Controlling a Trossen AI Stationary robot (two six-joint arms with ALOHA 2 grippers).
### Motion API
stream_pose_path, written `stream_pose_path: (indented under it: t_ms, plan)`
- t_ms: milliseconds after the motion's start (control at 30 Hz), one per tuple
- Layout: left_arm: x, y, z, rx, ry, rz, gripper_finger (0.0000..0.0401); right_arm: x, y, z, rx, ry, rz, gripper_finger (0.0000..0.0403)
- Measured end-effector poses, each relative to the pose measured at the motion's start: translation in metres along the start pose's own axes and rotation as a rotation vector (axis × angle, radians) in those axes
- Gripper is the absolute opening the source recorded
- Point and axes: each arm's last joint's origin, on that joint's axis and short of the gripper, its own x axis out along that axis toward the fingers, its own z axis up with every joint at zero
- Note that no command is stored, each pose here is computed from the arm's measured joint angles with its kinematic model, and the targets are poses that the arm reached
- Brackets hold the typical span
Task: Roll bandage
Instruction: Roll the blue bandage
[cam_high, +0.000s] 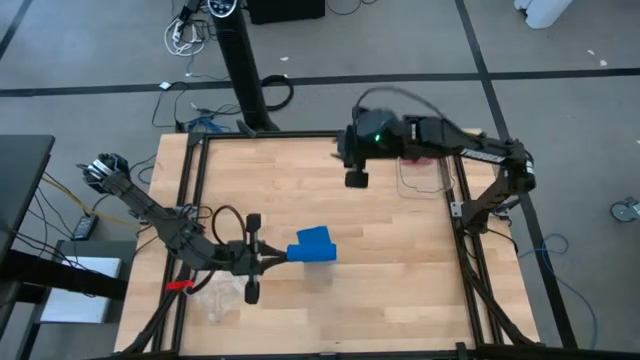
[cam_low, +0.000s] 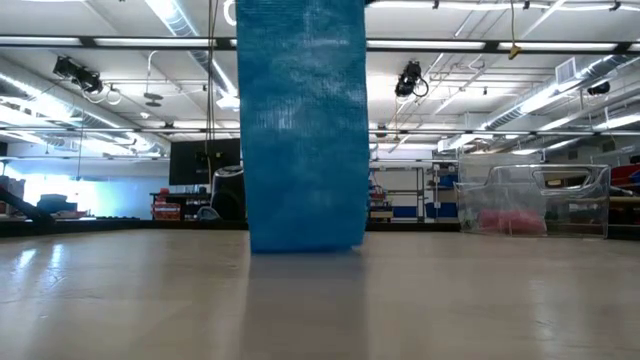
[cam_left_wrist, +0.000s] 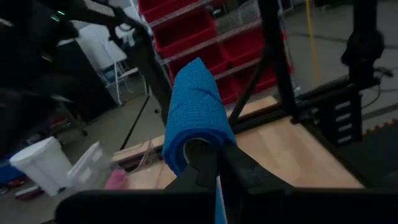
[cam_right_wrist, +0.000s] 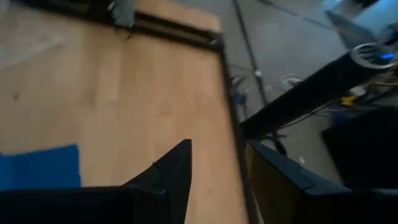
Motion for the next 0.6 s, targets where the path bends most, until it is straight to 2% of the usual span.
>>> stream_pose_path:
  t_ms: [100, 233, 433, 600]
  plan:
    - [0.001, 0.006, -0.001, 0.003, 0.014, 0.016, 0.0008, 0.017, 0.018, -0.027, -0.008, 0.004, 0.055, 0.015]
    - [0.002, 0.011, -0.003, 0.01, 0.029, 0.029, 0.0008, 0.03, 0.039, -0.067, 0.048, -0.049, 0.136, 0.015]
    - [0.0, 0.028, -0.001, 0.001, 0.025, 0.076, 0.0008, 0.041, 0.068, -0.127, 0.154, -0.147, 0.153, 0.015]
    - [-0.004, 0.049, 0.003, -0.021, -0.001, 0.095, 0.0008, 0.049, 0.093, -0.161, 0.226, -0.23, 0.171, 0.015]
